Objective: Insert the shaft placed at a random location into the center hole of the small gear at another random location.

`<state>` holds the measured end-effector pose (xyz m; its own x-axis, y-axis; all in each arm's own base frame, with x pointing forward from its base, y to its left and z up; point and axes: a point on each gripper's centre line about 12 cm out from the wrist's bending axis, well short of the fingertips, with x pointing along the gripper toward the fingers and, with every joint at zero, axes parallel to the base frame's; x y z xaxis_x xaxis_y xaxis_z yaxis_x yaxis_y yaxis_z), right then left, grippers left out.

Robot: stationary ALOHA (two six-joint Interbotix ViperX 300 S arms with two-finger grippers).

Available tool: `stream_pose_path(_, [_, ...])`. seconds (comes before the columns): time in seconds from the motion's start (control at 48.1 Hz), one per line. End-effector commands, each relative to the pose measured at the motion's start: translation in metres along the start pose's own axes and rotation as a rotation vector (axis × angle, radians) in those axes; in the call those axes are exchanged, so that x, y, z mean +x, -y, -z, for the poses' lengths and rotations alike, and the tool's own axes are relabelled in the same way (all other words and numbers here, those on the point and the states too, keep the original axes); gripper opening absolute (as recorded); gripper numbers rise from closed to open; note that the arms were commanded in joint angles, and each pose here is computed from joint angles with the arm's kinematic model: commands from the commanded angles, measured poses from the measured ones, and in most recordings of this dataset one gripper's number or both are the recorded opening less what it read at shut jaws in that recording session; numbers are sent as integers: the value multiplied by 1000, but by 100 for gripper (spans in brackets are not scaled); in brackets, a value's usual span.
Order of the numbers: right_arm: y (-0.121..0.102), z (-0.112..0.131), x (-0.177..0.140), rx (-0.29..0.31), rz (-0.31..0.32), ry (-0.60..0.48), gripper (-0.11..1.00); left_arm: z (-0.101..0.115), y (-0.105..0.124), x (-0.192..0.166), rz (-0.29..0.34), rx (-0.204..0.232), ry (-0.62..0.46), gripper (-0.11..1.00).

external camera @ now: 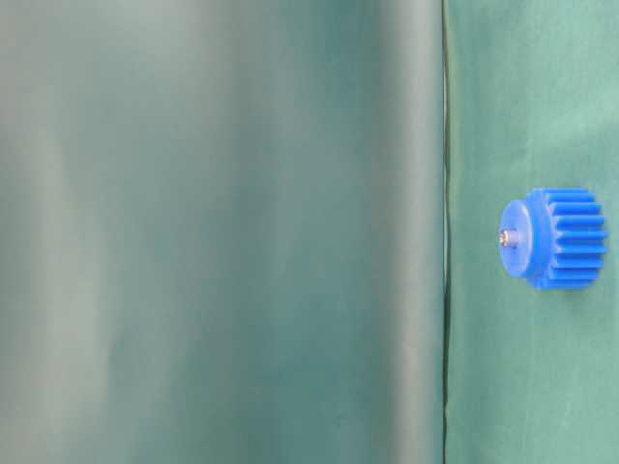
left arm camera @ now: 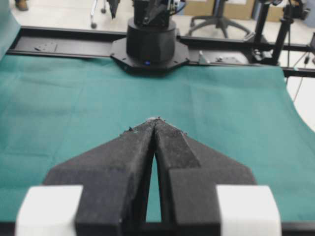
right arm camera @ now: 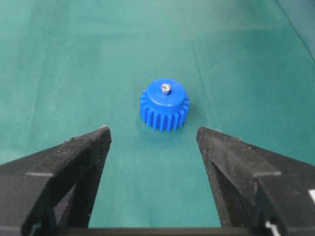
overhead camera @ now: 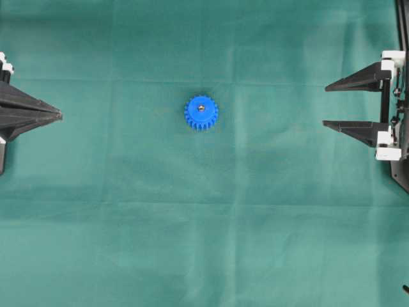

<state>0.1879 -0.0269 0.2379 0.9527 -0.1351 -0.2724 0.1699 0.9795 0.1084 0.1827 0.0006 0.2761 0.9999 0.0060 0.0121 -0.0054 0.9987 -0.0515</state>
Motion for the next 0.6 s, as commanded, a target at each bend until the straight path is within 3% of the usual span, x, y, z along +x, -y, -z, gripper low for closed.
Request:
stream_pose_path(0.0, [-1,-5,1,3,-2,17,75,-3,0,1,1,-2,8,-1])
stream_pose_path(0.582, [-1,-6,1,0,-2,18,75,-2,0,1,1,-3,1,-1])
